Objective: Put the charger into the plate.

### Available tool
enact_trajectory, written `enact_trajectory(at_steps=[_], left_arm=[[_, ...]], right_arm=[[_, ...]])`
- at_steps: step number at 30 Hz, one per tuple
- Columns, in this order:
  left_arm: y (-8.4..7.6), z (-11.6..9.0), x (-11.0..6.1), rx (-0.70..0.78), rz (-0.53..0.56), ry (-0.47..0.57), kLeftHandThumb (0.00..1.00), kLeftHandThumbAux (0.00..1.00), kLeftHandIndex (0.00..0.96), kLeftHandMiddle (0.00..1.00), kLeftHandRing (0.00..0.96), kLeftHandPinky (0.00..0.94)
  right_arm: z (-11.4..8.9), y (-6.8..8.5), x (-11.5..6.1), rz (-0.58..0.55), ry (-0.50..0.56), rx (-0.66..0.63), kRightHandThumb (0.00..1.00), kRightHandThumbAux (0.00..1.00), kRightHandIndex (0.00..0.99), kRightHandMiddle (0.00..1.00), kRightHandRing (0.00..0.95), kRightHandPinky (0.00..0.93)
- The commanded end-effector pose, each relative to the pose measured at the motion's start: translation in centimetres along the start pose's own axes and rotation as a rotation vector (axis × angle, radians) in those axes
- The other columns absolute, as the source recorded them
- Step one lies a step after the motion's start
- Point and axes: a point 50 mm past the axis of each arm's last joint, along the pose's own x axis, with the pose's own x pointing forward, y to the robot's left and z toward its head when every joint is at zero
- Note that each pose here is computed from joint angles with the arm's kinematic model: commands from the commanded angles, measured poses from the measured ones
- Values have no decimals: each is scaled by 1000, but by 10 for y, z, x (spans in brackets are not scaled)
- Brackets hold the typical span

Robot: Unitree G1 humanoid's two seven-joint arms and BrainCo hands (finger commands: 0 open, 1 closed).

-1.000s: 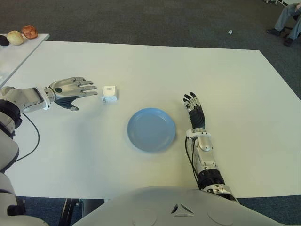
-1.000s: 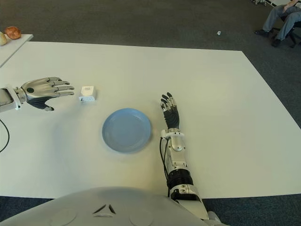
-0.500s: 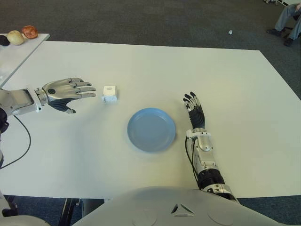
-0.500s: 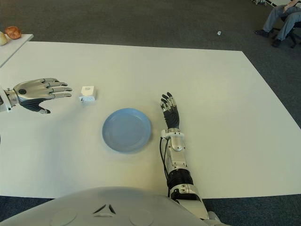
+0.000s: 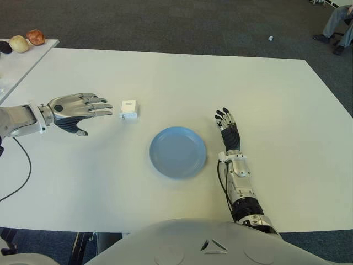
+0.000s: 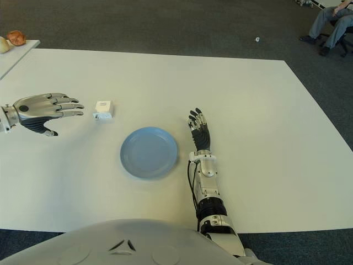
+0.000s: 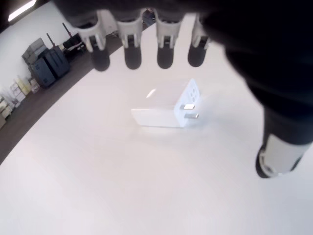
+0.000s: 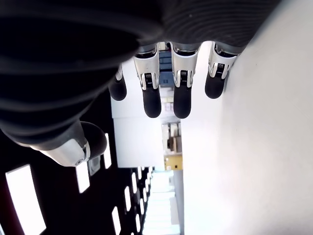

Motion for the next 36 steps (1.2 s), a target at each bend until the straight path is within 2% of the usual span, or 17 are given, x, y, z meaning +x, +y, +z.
enact_trajectory(at_steps=[1, 5, 11, 15, 24, 36], left_arm=[[16, 0, 45, -55, 31, 31, 0, 554, 0, 0, 0, 0], [24, -3, 63, -144, 49, 85, 0, 548, 0, 0, 0, 2], [29, -5, 78, -291, 67, 155, 29, 523, 0, 0, 0, 7], [33, -4, 94, -367, 63, 200, 78, 487, 0, 0, 0, 20], [31, 3, 110, -483, 37, 245, 139, 440, 0, 0, 0, 38], [23, 21, 127, -648, -4, 253, 148, 355, 0, 0, 0, 25]], right_arm=[[-30, -6, -17, -21, 169, 4, 0, 505, 0, 180, 153, 46], [-31, -6, -17, -21, 169, 3, 0, 502, 0, 186, 159, 46], [-31, -5, -17, -19, 165, 6, 0, 504, 0, 190, 163, 49], [-31, -6, -18, -26, 174, 4, 0, 505, 0, 190, 160, 46], [-32, -5, -19, -26, 168, 8, 0, 510, 0, 196, 169, 45], [-30, -5, -21, -25, 164, 4, 0, 515, 0, 200, 173, 54]])
